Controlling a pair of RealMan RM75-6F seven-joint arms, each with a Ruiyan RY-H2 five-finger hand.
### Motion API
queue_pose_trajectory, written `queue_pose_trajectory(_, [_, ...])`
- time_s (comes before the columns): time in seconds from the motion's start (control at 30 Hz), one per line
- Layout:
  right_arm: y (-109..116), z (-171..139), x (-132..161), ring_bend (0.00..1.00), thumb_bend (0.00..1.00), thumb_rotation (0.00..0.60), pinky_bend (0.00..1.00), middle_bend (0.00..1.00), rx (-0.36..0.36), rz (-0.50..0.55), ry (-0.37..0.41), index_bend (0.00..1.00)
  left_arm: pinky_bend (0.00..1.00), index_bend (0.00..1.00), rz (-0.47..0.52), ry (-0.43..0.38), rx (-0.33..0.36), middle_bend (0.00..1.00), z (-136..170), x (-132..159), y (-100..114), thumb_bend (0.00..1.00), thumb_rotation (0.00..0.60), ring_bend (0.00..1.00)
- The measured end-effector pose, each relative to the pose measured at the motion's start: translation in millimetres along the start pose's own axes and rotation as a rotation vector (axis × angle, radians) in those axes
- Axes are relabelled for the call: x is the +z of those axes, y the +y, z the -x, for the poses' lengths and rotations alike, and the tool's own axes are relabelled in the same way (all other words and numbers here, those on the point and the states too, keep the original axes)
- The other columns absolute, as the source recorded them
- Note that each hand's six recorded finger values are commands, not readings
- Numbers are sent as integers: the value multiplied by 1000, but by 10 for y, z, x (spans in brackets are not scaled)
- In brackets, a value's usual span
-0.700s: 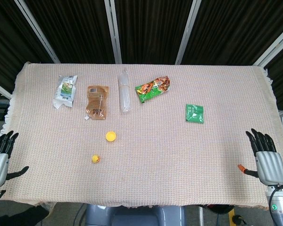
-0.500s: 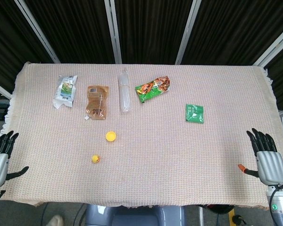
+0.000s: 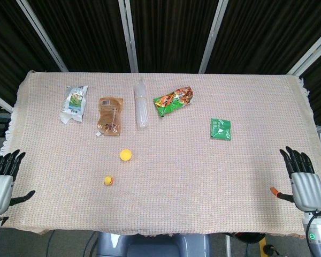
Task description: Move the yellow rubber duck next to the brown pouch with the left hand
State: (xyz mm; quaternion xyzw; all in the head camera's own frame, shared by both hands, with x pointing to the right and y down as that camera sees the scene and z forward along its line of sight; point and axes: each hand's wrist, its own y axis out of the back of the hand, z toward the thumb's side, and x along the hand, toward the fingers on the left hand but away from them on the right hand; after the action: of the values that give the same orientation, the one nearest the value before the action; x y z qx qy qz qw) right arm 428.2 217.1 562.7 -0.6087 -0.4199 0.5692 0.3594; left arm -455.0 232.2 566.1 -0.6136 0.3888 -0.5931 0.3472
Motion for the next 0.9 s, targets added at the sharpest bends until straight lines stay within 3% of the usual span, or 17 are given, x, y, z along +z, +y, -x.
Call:
queue_pose_trajectory(0.1, [10, -12, -18, 0, 2, 600, 0, 0, 0, 5, -5, 10, 0, 14, -6, -16, -3, 0, -8, 44, -3, 93, 600, 0])
queue_pose_trajectory(0.23, [27, -30, -16, 0, 1, 600, 0, 0, -5, 4, -2, 10, 0, 164, -22, -54, -6, 0, -61, 139, 7, 92, 600, 0])
queue_pose_trajectory(0.43, [34, -33, -4, 0, 2, 600, 0, 0, -9, 8, 0, 10, 0, 257, -65, -113, -52, 0, -240, 343, -50, 153, 600, 0])
queue_pose_trajectory(0.7, [38, -19, -8, 0, 2, 600, 0, 0, -9, 18, 2, 10, 0, 305, -152, -175, -186, 0, -538, 755, -380, 155, 600, 0])
queue_pose_trajectory(0.9, [35, -1, -18, 0, 2, 600, 0, 0, -4, 28, -1, 10, 0, 320, -202, -221, -247, 0, -719, 1189, -670, 158, 600, 0])
